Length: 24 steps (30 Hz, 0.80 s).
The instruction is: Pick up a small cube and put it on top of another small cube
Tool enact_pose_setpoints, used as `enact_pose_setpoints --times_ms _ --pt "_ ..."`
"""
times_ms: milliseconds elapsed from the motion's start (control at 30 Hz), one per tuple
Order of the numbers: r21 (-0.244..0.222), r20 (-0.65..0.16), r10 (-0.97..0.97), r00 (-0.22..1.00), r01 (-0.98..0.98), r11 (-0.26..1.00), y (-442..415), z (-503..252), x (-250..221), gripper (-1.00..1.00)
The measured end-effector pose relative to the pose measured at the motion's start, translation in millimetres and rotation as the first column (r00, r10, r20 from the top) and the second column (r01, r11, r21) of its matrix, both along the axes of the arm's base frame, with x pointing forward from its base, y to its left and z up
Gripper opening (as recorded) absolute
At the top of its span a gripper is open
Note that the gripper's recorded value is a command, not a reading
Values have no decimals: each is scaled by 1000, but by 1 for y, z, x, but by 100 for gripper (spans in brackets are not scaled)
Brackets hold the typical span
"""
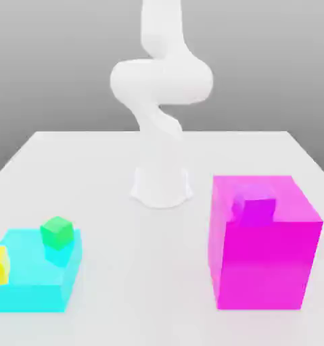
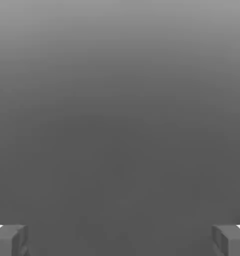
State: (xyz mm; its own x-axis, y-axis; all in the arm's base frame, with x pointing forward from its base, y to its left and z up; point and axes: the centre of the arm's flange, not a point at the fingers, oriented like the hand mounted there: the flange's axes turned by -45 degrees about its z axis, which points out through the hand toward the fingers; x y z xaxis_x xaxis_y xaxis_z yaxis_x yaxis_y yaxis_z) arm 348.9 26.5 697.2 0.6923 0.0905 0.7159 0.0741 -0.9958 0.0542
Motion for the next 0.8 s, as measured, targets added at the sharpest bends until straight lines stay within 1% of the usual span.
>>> enact_pose_setpoints --times_ms 100,200,300,400,500,600,700,800 --pt "-100 -48 168 985 -172 980 36 -37 16 0" --pt "-178 -123 331 935 -349 920 69 -82 32 0" --pt "-237 -205 482 852 -521 820 103 -128 40 0" --pt "-279 -290 611 737 -675 683 137 -175 41 0" --pt "-301 -374 712 594 -804 513 170 -222 33 0" --pt "-304 -454 780 430 -898 318 200 -269 18 0" --pt "-289 -527 811 252 -951 107 226 -315 -4 0" --pt "-258 -592 803 67 -960 -110 247 -360 -32 0"
